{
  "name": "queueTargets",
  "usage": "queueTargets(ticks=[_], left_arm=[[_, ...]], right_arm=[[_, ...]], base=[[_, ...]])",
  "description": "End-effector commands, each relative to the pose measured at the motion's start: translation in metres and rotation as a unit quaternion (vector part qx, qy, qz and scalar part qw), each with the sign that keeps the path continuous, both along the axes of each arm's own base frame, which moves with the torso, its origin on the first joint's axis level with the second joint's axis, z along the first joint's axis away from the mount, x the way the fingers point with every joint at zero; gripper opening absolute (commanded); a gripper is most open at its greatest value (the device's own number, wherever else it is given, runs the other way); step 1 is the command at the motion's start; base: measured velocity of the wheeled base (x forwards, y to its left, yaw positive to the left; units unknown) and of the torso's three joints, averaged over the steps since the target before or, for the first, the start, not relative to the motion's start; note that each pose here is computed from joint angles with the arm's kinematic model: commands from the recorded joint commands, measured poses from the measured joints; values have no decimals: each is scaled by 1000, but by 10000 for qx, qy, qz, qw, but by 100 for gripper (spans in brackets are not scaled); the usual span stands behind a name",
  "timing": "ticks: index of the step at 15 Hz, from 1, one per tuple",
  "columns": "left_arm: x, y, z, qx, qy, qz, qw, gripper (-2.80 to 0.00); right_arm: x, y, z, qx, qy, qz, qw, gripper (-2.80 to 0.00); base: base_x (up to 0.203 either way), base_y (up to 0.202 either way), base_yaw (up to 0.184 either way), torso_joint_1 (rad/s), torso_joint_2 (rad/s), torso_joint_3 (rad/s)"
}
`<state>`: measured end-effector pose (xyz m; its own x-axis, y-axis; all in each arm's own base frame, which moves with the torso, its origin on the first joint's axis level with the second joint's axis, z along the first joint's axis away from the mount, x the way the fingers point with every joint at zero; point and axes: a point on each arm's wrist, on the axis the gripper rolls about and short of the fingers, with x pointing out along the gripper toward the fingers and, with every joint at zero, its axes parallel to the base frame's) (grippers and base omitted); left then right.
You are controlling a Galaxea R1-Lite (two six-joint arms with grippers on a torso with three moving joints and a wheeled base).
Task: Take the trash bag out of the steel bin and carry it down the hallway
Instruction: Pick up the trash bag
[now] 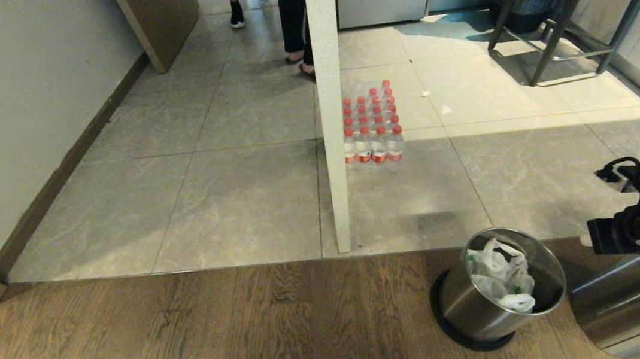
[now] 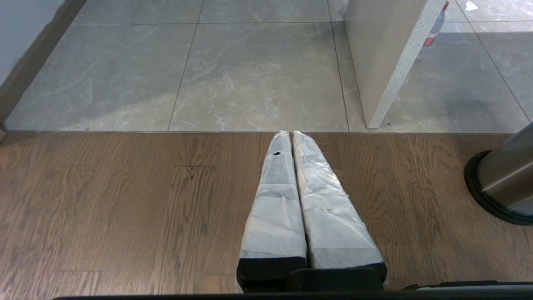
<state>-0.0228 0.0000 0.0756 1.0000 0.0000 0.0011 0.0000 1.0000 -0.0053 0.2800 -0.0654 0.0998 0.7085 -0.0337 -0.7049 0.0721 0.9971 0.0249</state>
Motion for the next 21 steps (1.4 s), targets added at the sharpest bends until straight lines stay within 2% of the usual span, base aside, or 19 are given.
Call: queueTargets(ticks=[1,5,7,8,14,18,21], left_arm=[[0,0,0,-4,6,0,10000,-280],[0,0,0,-4,5,0,10000,-280],[0,0,0,-4,0,0,10000,-280],[0,0,0,-4,-2,0,10000,-280],[0,0,0,-4,6,0,10000,-280],[0,0,0,-4,-2,0,10000,-280],[0,0,0,-4,-2,0,10000,-280]], right_arm=[[2,14,-6,-14,165,255,9995,-280],[9,38,-30,-384,709,421,9959,-280],[16,44,-40,-443,827,539,9941,-278],[17,48,-43,-460,881,620,9931,0],[19,65,-60,-498,1104,909,9885,0],[15,64,-75,-908,1543,1253,9758,0],[23,62,-88,-1405,1692,1212,9680,0]], base=[[0,0,0,0,0,0],[0,0,0,0,0,0],[0,0,0,0,0,0],[0,0,0,0,0,0],[0,0,0,0,0,0],[0,0,0,0,0,0],[0,0,0,0,0,0]])
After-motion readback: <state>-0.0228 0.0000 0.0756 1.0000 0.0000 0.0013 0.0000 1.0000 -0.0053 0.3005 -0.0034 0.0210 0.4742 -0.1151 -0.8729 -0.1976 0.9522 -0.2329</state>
